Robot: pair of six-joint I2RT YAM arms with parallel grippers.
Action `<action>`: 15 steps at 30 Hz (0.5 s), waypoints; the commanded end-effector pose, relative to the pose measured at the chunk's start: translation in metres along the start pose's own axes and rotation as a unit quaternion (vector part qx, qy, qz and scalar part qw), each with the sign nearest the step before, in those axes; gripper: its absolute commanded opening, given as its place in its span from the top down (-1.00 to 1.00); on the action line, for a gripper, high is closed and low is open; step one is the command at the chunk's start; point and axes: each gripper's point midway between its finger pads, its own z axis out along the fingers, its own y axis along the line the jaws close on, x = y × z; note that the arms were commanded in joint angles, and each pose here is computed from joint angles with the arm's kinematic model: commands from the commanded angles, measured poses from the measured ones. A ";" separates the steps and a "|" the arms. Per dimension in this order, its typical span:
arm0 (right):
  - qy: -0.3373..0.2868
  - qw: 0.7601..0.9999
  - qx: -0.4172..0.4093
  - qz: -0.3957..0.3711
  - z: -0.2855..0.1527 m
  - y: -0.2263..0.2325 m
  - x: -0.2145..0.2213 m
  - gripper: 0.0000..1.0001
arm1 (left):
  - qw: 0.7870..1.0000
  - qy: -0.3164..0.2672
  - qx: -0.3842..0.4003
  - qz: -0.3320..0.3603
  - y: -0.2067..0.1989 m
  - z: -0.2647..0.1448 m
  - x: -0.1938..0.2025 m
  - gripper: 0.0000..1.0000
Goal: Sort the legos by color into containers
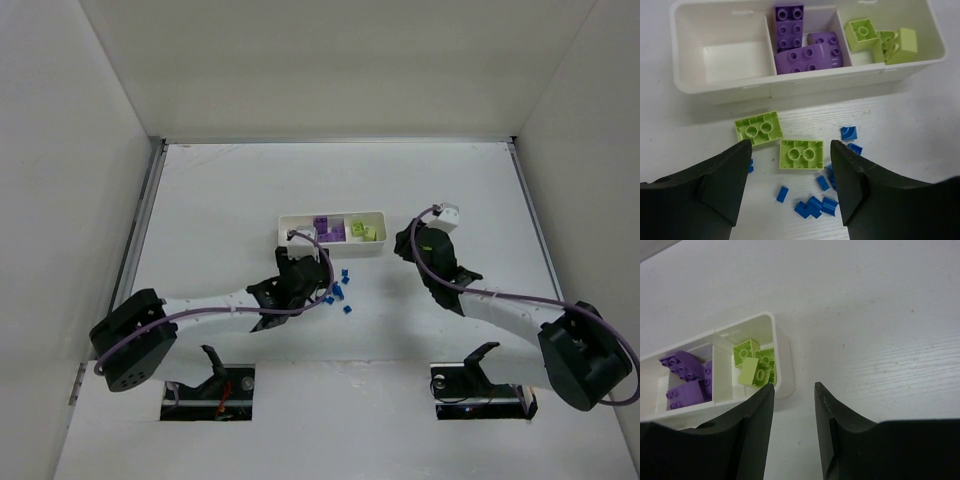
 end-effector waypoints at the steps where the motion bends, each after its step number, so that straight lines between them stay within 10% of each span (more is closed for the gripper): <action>1: -0.027 0.999 -0.029 0.016 0.004 0.025 -0.019 0.12 | 0.999 0.001 -0.030 -0.021 0.013 0.004 0.006 -0.30; 15: -0.020 0.999 -0.040 -0.007 0.003 0.036 -0.014 0.13 | 0.997 0.026 -0.068 -0.020 0.024 0.035 0.018 -0.32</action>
